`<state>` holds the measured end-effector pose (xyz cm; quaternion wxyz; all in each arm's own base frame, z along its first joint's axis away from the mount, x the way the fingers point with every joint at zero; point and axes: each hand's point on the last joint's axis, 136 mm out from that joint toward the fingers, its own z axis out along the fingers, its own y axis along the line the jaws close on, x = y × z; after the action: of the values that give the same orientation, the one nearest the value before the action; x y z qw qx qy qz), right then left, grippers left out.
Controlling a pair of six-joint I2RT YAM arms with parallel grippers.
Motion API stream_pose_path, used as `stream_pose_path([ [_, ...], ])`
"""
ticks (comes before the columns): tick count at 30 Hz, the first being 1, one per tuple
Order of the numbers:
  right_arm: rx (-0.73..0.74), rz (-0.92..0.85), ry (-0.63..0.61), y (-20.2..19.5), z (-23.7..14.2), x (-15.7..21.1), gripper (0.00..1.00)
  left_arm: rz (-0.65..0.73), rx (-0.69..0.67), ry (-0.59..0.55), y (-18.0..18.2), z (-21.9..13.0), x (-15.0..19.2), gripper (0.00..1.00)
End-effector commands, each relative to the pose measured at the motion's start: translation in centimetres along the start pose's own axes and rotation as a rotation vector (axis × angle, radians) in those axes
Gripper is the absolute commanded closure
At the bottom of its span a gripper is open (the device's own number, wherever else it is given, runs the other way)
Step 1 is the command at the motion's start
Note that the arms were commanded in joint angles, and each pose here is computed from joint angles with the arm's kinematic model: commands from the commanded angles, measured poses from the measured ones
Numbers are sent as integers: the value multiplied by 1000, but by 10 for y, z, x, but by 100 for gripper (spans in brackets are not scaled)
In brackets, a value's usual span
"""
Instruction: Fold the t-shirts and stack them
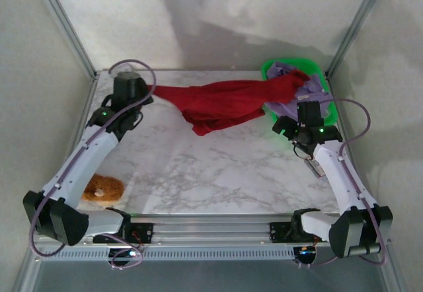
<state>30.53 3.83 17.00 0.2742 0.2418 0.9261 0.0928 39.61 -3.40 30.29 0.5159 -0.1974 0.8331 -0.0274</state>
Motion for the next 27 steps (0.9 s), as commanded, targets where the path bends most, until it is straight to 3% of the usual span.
stream_pose_path([
  [1, -27, 9, -23, 11, -2, -8, 1, -45, 51, 137, 36, 16, 34, 100],
  [4, -32, -5, -20, 14, 1, -6, 1, -176, 95, 162, 61, 17, 34, 100],
  [10, -62, -29, -20, 25, 1, -6, 2, -196, 21, 201, 92, 26, 43, 100],
  [18, -118, -242, 17, 77, 1, -45, 8, -238, 115, 303, 81, 37, 88, 100],
  [23, -160, -321, 85, 115, 29, -67, 25, -260, 121, 301, 81, 41, 95, 100],
  [27, -109, -413, 115, 134, 63, -86, 36, -269, 157, 319, 74, 50, 95, 100],
])
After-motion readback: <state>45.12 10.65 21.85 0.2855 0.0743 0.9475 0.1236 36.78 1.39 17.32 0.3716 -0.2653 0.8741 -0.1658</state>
